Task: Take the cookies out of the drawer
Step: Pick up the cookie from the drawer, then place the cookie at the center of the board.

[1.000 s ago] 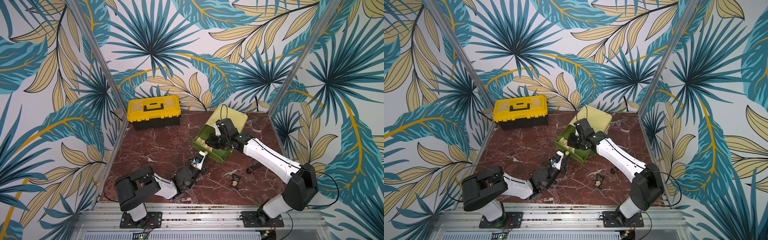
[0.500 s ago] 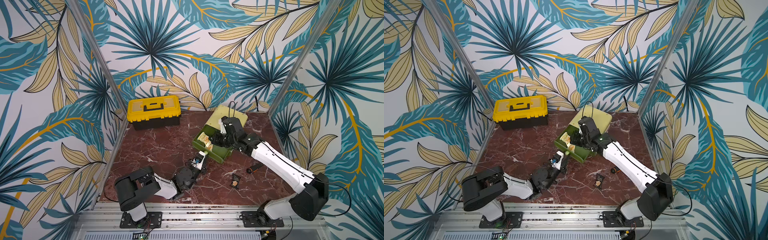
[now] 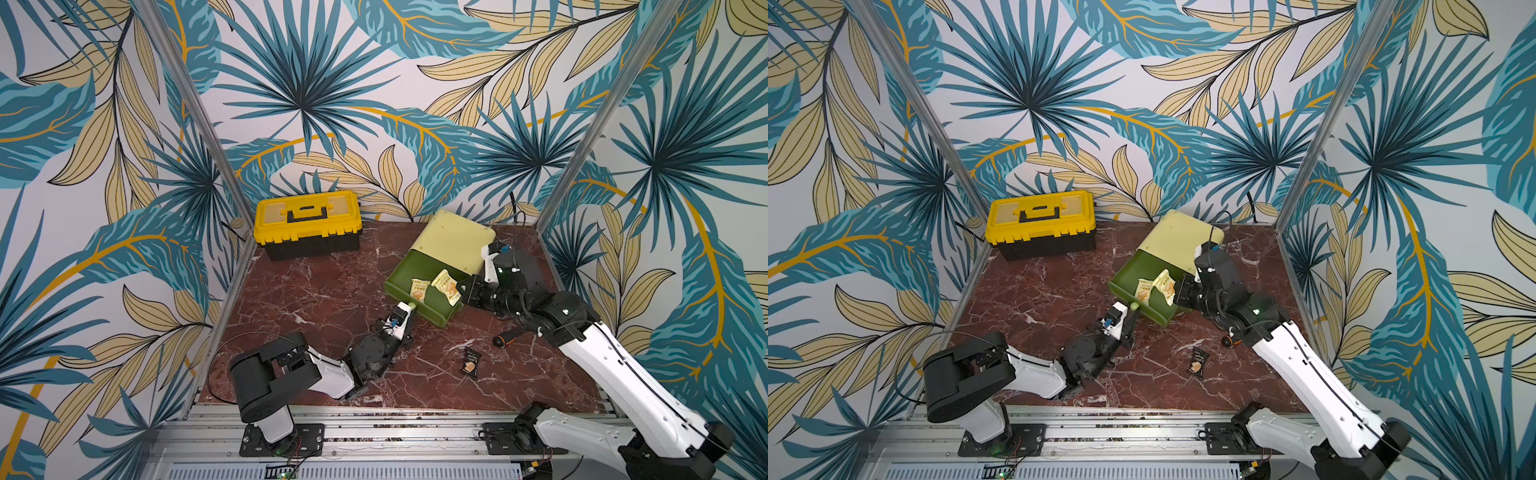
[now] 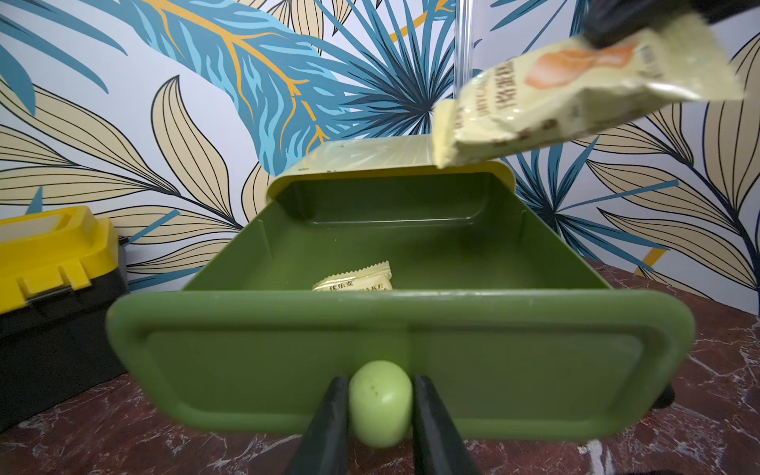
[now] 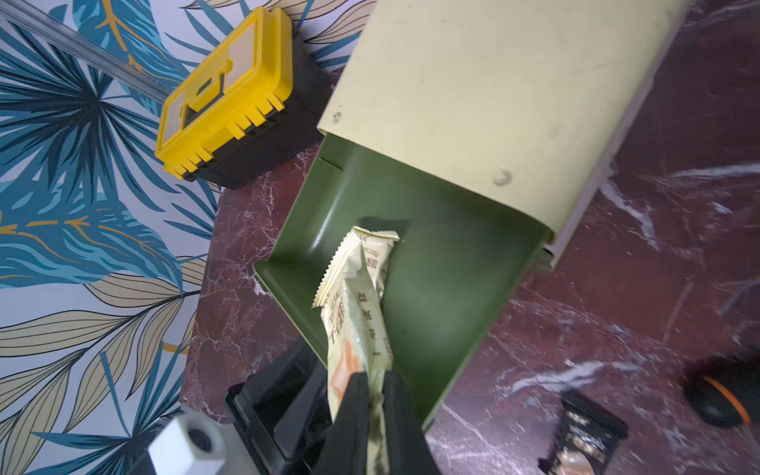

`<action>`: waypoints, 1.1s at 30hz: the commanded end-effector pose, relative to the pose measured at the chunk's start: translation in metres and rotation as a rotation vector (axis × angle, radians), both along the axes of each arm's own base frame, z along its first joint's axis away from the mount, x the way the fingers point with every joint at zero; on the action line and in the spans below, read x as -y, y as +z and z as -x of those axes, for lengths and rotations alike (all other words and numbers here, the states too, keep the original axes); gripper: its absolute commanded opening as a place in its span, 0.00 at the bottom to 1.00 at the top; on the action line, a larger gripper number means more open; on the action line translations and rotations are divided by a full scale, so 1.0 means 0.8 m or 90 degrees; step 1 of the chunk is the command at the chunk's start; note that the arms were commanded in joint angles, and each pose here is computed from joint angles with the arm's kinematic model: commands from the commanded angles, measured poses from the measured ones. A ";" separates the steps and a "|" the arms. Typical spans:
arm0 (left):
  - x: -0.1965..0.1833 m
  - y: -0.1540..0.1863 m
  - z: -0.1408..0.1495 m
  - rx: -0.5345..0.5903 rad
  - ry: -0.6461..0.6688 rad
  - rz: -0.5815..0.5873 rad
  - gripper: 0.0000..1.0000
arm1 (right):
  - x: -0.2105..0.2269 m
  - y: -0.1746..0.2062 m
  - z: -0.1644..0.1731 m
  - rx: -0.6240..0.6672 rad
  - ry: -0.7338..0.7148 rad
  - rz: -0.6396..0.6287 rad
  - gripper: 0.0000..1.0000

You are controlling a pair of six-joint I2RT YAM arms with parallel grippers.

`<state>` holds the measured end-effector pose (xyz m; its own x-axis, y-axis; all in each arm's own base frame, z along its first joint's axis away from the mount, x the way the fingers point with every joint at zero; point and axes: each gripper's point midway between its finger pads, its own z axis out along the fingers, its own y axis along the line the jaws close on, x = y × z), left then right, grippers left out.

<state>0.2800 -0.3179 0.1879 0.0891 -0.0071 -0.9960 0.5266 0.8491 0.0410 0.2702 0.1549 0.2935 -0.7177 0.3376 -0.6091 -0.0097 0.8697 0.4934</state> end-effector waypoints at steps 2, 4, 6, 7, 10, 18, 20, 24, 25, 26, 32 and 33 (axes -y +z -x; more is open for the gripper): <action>0.001 0.016 -0.006 0.018 0.017 0.010 0.06 | 0.053 -0.031 0.036 -0.049 -0.078 0.058 0.00; 0.001 0.015 -0.005 0.016 0.015 0.010 0.06 | 0.076 -0.038 0.049 -0.062 -0.111 0.091 0.00; 0.000 0.014 -0.005 0.012 0.014 0.010 0.06 | 0.102 -0.044 0.063 -0.078 -0.151 0.132 0.00; 0.000 0.014 -0.005 0.012 0.014 0.008 0.06 | 0.114 -0.049 0.070 -0.089 -0.173 0.151 0.00; -0.001 0.012 -0.004 0.010 0.015 0.007 0.06 | 0.133 -0.074 0.086 -0.121 -0.214 0.167 0.00; -0.002 0.013 -0.004 0.011 0.017 0.004 0.06 | 0.111 -0.158 0.072 -0.169 -0.249 0.100 0.00; -0.003 0.013 -0.004 0.012 0.018 0.005 0.06 | 0.102 -0.178 0.061 -0.173 -0.256 0.056 0.00; -0.003 0.015 -0.004 0.012 0.019 0.006 0.06 | 0.086 -0.217 0.041 -0.197 -0.255 -0.025 0.00; -0.003 0.015 -0.004 0.012 0.019 0.005 0.06 | 0.085 -0.224 0.037 -0.200 -0.258 -0.044 0.00; -0.003 0.014 -0.004 0.012 0.020 0.004 0.06 | 0.085 -0.229 0.033 -0.199 -0.259 -0.058 0.00; -0.002 0.013 -0.005 0.013 0.020 0.002 0.06 | 0.101 -0.246 0.017 -0.196 -0.263 -0.090 0.00; -0.002 0.012 -0.005 0.012 0.019 0.001 0.06 | 0.102 -0.251 0.015 -0.200 -0.263 -0.096 0.00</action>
<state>0.2799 -0.3179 0.1860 0.0844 0.0004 -0.9964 0.5249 0.8500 0.0448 0.2461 0.0647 0.0929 -0.6362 0.7009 -0.3224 0.5351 0.7020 0.4700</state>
